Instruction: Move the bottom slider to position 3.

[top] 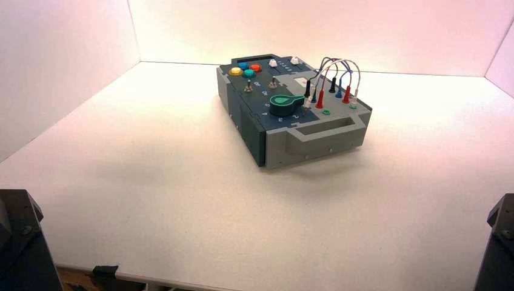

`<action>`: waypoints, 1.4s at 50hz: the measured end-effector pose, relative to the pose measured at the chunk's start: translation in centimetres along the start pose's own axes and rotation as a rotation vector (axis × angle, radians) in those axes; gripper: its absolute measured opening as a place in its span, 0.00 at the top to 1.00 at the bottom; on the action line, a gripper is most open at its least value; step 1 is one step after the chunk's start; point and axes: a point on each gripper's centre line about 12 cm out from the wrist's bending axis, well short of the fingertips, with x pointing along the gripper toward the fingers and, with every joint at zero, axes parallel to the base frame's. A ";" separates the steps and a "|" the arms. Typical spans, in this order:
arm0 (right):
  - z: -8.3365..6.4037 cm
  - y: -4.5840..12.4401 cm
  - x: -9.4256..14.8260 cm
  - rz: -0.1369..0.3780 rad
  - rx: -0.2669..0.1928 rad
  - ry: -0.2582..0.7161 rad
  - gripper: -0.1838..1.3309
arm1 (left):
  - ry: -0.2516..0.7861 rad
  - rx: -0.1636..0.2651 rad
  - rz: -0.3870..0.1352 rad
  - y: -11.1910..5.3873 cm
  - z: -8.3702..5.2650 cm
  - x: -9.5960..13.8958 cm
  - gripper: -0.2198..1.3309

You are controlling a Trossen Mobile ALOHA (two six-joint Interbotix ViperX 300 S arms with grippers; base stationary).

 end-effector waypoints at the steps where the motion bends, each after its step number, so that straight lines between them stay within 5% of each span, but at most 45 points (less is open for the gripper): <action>1: 0.0 0.0 0.0 0.000 0.000 0.002 0.97 | 0.000 0.000 0.000 0.0 0.0 0.0 0.96; 24: 0.0 0.1 0.0 0.006 0.009 0.002 0.97 | 0.008 0.000 -0.001 0.0 -0.1 0.2 0.96; 35: -0.6 0.8 0.8 0.048 0.024 0.057 0.97 | 0.107 0.000 -0.033 -0.6 -0.3 3.2 0.96; 43: -1.4 1.8 1.9 0.096 0.010 0.149 0.97 | 0.191 0.038 -0.122 -3.1 1.2 8.2 0.96; 55: -1.8 4.4 2.2 0.224 -0.052 0.249 0.97 | 0.269 0.064 -0.174 -5.8 2.4 17.1 0.96; 62: -1.7 5.1 1.8 0.264 -0.019 0.300 0.97 | 0.313 0.089 -0.209 -8.2 2.3 22.6 0.96; 70: -1.8 5.5 1.3 0.298 0.041 0.358 0.97 | 0.389 0.127 -0.251 -11.6 0.7 28.5 0.96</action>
